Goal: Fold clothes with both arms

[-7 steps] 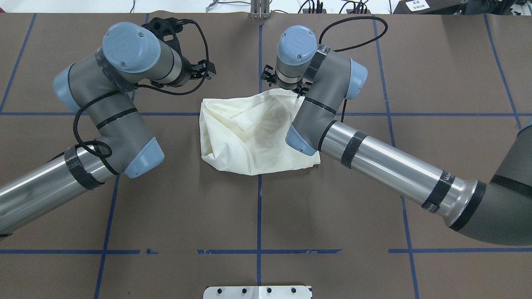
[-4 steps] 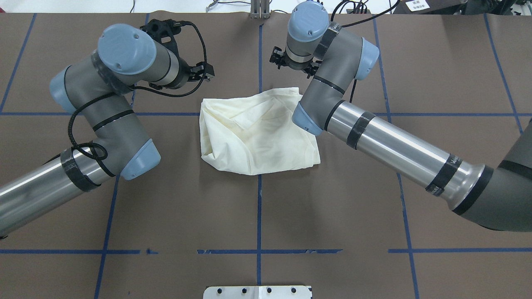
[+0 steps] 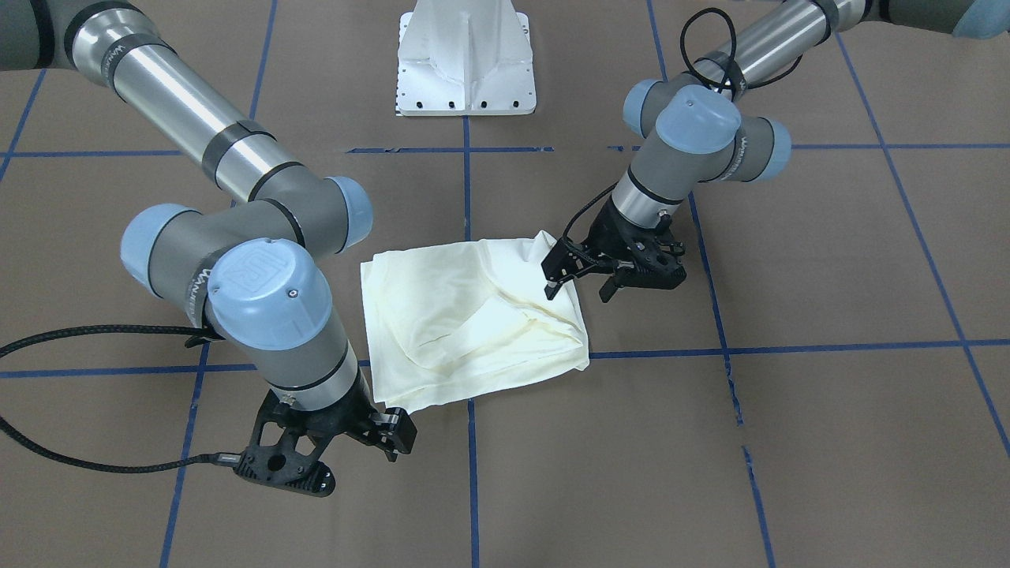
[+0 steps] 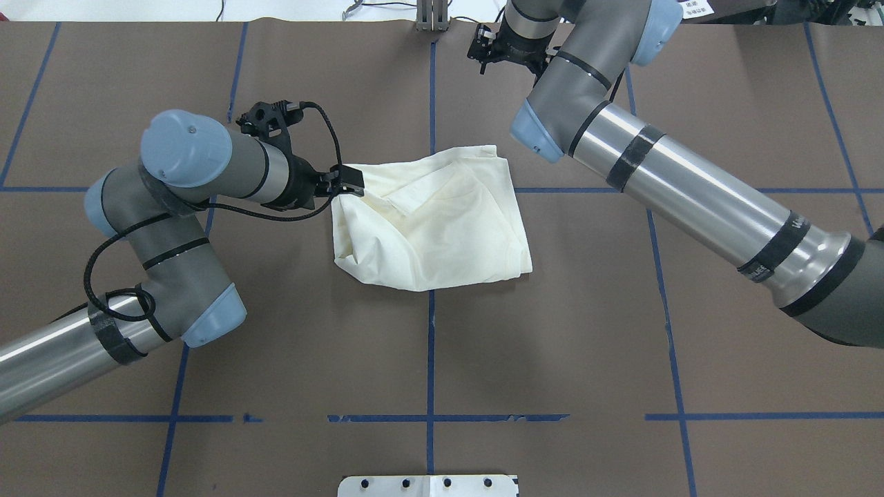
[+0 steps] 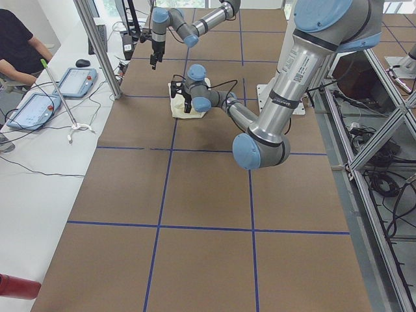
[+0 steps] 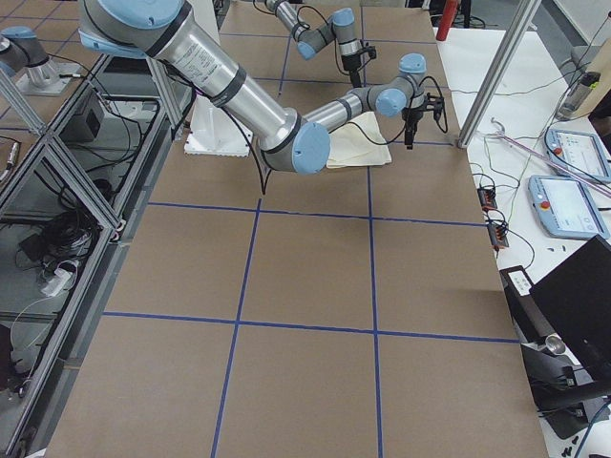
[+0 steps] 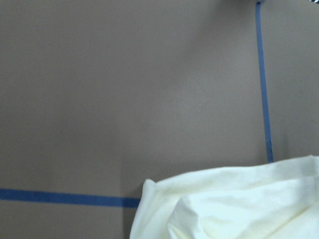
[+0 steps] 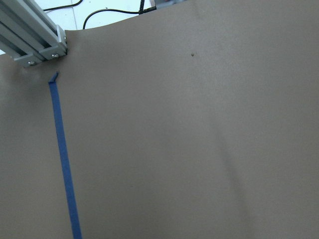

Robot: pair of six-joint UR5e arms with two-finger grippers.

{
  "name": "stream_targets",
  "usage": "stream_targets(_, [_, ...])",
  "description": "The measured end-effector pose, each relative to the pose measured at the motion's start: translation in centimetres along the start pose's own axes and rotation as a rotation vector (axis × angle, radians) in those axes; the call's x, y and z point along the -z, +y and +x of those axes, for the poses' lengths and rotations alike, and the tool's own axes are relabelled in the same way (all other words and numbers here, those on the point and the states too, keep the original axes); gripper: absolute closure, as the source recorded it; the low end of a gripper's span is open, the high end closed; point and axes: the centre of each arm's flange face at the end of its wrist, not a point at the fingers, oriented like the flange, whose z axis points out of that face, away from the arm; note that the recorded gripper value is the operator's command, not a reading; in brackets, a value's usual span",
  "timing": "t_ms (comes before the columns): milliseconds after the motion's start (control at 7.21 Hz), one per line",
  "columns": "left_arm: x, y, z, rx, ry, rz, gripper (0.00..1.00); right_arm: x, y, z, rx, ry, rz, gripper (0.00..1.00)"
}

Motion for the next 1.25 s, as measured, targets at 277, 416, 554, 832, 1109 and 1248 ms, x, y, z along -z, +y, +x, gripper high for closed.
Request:
stream_targets(277, [-1.2, 3.0, 1.1, -0.012, 0.028, -0.048, 0.0, 1.6, -1.6, 1.2, 0.003, 0.002, -0.019, 0.0])
stream_targets(416, [-1.5, 3.7, 1.5, -0.019, 0.043, -0.057, 0.0, 1.8, -1.9, 1.5, 0.001, 0.003, -0.02, 0.0])
stream_targets(554, [-1.6, 4.2, 2.0, -0.024, 0.054, -0.063, 0.0, 1.9, -2.0, 1.7, 0.0, 0.002, -0.019, 0.0])
stream_targets(832, [-1.9, 5.2, 3.0, -0.036, 0.078, -0.075, 0.0, 2.0, -2.1, 1.9, -0.001, 0.003, -0.019, 0.0])
stream_targets(1109, [-2.6, 7.3, 3.5, -0.052, 0.089, -0.104, 0.0, 2.0, -2.3, 2.2, -0.005, 0.006, -0.018, 0.0])
stream_targets(1248, [-3.2, 8.6, 3.5, -0.063, 0.087, -0.124, 0.0, 2.0, -2.5, 2.3, -0.007, 0.006, -0.016, 0.0])
